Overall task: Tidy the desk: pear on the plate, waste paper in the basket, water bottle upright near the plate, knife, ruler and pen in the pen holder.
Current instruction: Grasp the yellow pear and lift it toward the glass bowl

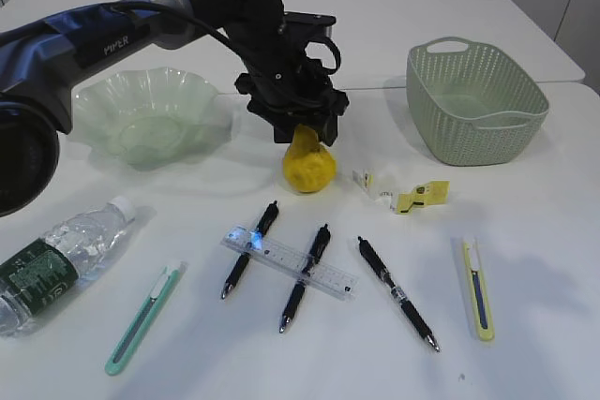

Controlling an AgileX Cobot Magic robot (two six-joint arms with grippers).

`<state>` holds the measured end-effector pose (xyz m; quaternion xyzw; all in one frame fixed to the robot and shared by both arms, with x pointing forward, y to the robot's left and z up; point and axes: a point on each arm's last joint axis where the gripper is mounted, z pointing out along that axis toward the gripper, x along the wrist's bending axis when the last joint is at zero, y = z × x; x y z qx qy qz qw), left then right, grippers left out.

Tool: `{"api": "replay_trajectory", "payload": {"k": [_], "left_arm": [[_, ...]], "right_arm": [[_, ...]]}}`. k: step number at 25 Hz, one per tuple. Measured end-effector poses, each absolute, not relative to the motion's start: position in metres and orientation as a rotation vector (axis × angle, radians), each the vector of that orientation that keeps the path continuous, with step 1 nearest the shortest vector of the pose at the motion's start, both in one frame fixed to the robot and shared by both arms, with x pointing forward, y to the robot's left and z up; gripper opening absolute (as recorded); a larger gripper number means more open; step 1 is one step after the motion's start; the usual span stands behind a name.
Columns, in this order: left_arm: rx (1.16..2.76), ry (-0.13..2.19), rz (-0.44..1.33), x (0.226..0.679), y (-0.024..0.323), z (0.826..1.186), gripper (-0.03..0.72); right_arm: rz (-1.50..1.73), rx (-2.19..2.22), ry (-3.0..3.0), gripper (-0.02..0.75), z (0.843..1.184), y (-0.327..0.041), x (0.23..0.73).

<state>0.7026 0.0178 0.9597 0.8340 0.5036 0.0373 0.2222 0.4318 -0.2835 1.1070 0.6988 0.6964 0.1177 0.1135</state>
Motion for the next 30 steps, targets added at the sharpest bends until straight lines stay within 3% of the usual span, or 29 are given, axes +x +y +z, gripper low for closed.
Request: {"api": "replay_trajectory", "payload": {"k": [15,24,30], "left_arm": [[2.302,1.398,0.098,0.703,0.019,0.959,0.56],[2.318,1.419,0.051,0.704,0.017,0.941,0.559],[2.319,1.419,0.053,0.704,0.017,0.94,0.503]], "right_arm": [[0.345,2.049,2.043,0.583,1.107,-0.284,0.432],[0.345,2.049,2.043,0.583,1.107,-0.284,0.432],[0.345,2.049,2.043,0.583,1.107,-0.284,0.432]]}}
